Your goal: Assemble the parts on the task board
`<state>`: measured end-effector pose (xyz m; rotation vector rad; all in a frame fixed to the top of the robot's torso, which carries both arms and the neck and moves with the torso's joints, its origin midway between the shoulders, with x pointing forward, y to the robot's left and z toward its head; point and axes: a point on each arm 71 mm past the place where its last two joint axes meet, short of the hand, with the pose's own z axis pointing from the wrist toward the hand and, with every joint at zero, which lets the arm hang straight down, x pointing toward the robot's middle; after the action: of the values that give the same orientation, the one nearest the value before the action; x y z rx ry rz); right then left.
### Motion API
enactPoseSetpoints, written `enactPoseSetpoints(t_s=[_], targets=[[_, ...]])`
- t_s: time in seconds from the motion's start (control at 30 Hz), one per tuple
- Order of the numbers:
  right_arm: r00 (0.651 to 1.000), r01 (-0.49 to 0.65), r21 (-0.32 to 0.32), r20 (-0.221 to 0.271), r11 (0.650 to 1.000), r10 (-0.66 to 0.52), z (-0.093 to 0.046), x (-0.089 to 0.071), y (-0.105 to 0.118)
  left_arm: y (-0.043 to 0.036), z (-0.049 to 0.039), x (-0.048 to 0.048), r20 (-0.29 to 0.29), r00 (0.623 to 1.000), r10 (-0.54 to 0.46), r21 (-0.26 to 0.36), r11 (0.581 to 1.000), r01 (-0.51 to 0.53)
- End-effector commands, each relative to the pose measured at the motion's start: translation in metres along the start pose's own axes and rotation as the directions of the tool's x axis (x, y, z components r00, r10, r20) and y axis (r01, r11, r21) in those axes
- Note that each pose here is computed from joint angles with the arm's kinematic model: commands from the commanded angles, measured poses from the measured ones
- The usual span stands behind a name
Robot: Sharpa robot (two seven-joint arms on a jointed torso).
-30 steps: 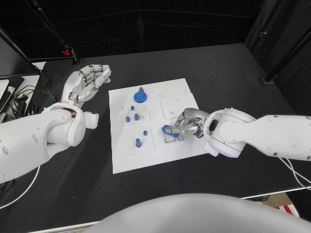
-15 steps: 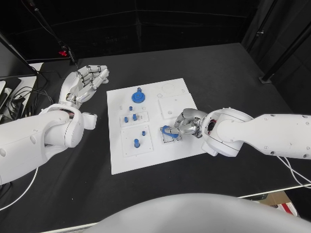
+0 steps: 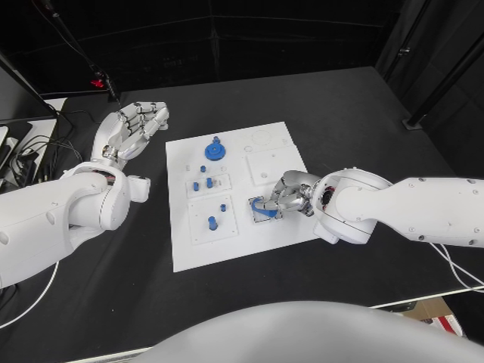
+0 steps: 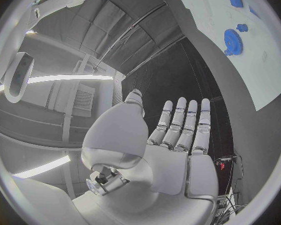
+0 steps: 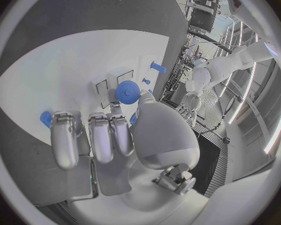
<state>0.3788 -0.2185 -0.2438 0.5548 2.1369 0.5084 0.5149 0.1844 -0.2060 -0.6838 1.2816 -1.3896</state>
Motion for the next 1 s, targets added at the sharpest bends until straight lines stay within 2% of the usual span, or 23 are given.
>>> enactPoseSetpoints(t_s=[0.03, 0.77, 1.0], targets=[[1.000, 0.016, 0.003, -0.013, 1.000, -0.016, 0.0002, 0.0007, 0.0003, -0.0079, 0.0005, 0.0006, -0.005, 1.000, -0.006, 0.097, 0.995, 0.006], [1.000, 0.017, -0.008, -0.016, 1.000, -0.017, 0.0013, 0.0020, 0.0028, -0.0077, 0.0004, 0.0005, -0.005, 1.000, -0.007, 0.096, 0.995, 0.007], [1.000, 0.009, -0.016, -0.003, 1.000, -0.009, 0.0013, 0.0012, 0.0035, -0.0078, 0.0004, 0.0006, -0.006, 1.000, -0.007, 0.096, 0.995, 0.008]])
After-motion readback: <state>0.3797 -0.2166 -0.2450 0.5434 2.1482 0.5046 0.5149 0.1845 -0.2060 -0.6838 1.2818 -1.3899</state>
